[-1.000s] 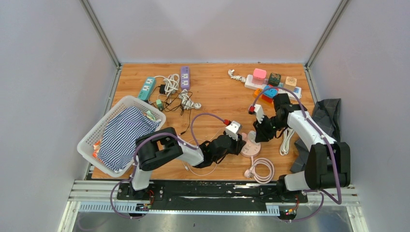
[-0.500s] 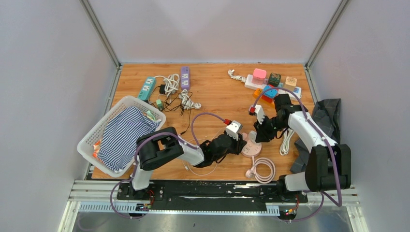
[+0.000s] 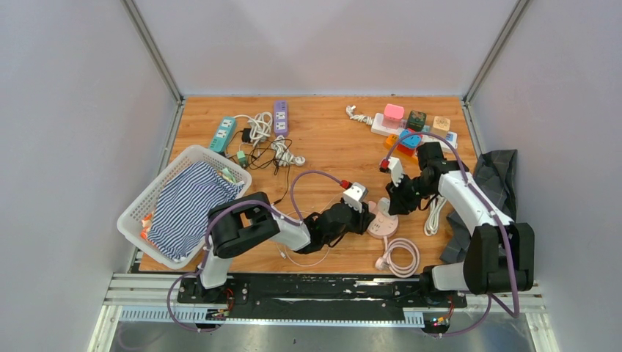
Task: Pull the plug off the socket
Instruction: Remove the plug from the socket.
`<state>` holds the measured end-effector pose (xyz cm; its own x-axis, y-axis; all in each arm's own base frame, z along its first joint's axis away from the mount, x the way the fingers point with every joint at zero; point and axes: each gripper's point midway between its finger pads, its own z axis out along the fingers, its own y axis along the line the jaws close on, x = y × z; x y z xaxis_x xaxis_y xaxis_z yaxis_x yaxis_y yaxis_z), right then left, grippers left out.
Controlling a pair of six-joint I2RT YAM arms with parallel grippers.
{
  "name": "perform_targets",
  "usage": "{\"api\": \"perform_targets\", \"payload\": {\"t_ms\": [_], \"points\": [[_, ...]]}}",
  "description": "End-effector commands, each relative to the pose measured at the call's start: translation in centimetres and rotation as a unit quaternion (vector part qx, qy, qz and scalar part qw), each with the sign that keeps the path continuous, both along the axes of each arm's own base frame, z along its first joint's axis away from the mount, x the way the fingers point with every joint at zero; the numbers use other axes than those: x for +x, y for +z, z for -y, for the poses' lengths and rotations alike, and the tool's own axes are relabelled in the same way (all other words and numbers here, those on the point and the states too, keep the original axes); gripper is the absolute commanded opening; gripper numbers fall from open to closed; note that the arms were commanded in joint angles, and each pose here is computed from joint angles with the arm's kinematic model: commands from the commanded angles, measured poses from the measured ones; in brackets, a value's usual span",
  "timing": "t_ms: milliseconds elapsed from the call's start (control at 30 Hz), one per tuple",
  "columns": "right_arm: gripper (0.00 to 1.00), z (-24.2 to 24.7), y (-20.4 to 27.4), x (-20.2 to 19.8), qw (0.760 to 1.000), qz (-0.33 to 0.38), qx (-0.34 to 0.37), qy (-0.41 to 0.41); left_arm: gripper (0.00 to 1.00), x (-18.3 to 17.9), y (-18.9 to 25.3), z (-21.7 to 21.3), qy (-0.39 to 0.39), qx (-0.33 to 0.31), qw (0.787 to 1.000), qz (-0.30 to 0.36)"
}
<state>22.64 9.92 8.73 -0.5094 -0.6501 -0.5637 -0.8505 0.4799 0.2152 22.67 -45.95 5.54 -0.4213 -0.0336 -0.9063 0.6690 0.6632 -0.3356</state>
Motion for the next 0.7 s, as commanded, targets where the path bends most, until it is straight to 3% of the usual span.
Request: {"api": "perform_targets", "payload": {"t_ms": [0, 400, 567, 667], "points": [[0.0, -1.2, 1.0, -1.5, 0.998, -0.025, 0.044, -0.023, 0.0, -1.5, -6.2, -1.7, -0.016, 0.082, 0.995, -0.054], [0.0, -5.7, 3.3, -7.3, 0.976, -0.062, 0.162, 0.131, 0.0, -1.5, -6.4, -1.4, -0.02, 0.086, 0.995, -0.056], [0.0, -5.8, 3.4, -7.4, 0.976, -0.053, 0.16, 0.138, 0.0, -1.5, -6.5, -1.4, -0.02, 0.089, 0.994, -0.057], [0.0, -4.6, 2.7, -5.2, 0.988, -0.04, 0.118, 0.088, 0.0, -1.4, -6.5, -1.4, -0.019, 0.089, 0.994, -0.057]]}}
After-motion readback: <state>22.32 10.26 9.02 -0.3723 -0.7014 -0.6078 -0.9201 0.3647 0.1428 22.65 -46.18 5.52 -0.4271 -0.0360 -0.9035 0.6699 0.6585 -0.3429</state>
